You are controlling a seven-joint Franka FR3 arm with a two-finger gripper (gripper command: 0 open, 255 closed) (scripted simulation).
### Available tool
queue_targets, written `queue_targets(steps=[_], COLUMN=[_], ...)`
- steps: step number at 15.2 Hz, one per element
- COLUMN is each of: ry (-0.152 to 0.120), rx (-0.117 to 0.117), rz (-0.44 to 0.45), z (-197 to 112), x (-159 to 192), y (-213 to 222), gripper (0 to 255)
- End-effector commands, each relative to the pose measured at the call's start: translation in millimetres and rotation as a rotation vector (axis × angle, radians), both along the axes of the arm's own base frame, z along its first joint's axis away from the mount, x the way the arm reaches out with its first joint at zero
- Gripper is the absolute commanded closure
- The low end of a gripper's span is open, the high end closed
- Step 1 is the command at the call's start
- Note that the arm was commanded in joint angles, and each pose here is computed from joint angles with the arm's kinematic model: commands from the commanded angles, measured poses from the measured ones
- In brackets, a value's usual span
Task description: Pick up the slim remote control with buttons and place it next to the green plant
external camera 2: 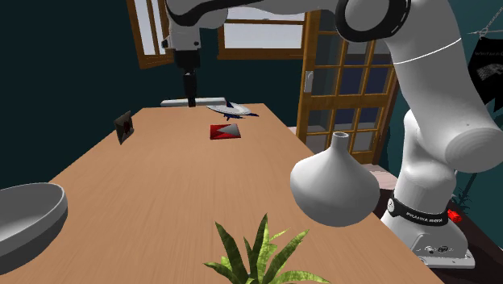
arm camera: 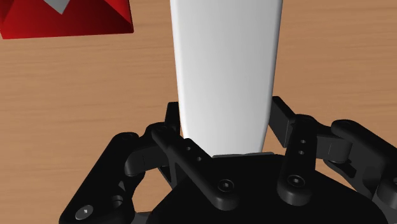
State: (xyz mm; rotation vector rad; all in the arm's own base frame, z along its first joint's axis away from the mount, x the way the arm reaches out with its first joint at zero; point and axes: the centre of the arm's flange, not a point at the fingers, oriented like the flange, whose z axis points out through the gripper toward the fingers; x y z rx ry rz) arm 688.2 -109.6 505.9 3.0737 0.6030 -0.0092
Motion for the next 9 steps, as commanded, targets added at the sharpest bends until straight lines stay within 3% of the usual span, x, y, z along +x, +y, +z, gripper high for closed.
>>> queue_targets(steps=[1, 9], ry=[0.000, 0.000], rx=[0.000, 0.000], rz=[0.000, 0.000], z=[12, 53], x=[0, 0], y=[0, 0], gripper=[255, 255])
